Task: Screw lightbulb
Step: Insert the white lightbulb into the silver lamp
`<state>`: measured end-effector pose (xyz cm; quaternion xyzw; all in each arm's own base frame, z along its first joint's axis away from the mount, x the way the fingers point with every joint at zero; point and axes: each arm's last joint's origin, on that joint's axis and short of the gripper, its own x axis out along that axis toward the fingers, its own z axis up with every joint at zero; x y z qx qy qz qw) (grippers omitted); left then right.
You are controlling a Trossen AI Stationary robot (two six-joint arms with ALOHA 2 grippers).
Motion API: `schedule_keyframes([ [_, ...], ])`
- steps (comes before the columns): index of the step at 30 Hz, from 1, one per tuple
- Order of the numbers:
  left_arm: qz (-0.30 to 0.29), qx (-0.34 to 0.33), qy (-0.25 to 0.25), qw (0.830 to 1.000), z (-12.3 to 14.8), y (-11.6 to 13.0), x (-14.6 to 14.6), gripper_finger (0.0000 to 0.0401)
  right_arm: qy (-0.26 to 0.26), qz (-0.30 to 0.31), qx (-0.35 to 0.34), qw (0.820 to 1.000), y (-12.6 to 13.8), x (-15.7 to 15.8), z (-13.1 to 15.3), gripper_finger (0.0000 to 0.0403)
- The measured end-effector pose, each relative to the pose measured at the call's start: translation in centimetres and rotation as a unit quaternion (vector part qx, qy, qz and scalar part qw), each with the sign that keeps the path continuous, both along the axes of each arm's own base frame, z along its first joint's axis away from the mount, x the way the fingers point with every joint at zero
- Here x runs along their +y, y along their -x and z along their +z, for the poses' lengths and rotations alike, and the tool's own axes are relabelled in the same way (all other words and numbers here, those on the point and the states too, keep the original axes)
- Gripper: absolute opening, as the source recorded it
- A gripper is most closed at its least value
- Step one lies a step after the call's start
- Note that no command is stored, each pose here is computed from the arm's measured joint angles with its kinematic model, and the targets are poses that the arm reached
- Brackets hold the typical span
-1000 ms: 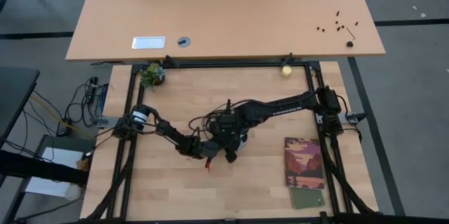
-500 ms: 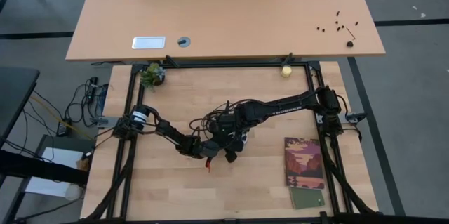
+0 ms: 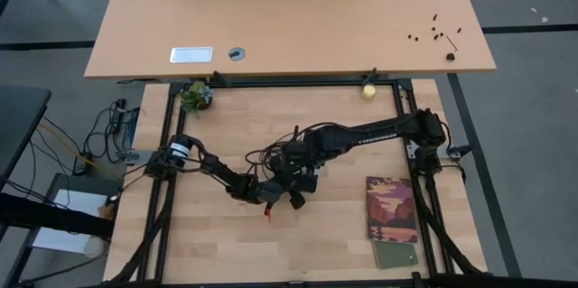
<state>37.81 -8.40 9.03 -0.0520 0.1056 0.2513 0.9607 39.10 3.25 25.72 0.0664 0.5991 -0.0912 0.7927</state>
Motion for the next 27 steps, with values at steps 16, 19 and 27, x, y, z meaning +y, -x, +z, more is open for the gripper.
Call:
schedule_keyframes([
  [16,0.001,0.001,-0.001,1.000,0.0,0.0,0.0,0.0184,0.131,0.256,-0.080,0.954,4.9,-1.0,8.4,0.0387],
  [19,0.001,0.001,-0.001,1.000,0.0,0.0,0.0,0.0184,0.173,0.378,-0.053,0.908,5.8,-0.9,8.9,0.0382],
  [27,0.000,0.003,-0.003,1.000,0.0,0.0,0.0,0.0184,0.175,0.535,0.069,0.823,5.6,-2.1,5.2,0.0372],
])
